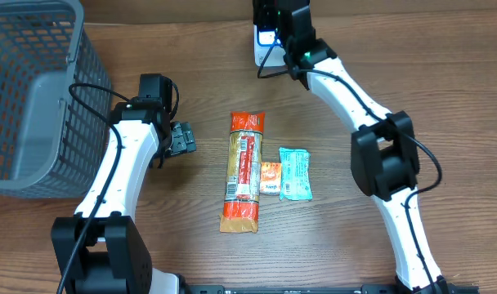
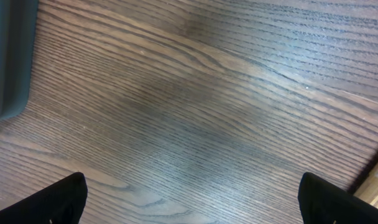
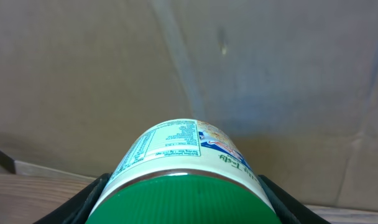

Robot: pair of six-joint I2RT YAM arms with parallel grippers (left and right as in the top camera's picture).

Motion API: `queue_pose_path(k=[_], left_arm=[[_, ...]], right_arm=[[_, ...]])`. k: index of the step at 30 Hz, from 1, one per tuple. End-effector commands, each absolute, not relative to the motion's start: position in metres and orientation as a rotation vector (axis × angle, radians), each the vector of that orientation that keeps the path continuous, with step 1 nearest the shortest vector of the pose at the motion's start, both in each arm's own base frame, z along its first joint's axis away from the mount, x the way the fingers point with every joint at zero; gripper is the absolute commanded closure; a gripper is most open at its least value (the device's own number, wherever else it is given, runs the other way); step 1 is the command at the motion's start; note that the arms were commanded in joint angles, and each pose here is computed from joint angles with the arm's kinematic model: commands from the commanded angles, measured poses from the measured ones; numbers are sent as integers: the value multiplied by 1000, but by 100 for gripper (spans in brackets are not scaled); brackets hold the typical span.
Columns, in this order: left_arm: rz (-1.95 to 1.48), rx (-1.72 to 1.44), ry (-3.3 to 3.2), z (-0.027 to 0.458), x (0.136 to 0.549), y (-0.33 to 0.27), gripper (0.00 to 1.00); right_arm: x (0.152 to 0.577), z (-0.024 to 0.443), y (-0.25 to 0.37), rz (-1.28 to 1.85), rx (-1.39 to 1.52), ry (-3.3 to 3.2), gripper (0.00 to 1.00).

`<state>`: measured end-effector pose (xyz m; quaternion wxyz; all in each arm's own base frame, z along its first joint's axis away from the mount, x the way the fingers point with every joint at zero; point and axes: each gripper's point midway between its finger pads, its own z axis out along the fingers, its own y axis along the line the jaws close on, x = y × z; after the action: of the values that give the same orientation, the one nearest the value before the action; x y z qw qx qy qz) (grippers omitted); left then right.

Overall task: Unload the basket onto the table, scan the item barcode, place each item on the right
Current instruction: 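Carry the jar to the white scanner and hold its label there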

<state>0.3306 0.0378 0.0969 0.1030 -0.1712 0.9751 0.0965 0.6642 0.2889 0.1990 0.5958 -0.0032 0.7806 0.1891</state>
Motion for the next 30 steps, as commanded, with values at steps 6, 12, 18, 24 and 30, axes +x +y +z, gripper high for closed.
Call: queue_pose_path(k=[6,12,18,24,30], left_arm=[[303,-492,2853,104,334,41,0],[303,-492,2853,104,334,41,0],[303,-492,2853,104,334,41,0],[303,-492,2853,104,334,41,0],[304,-492,2852,104,334,41,0]], right_arm=[[678,193,293,460,21,1717,62],[680,184,292,451,31,1714,60],[683,187,282,413,70,1695,58],[685,187,278,407,76,1696,59],[686,185,277,406,76,1698,60]])
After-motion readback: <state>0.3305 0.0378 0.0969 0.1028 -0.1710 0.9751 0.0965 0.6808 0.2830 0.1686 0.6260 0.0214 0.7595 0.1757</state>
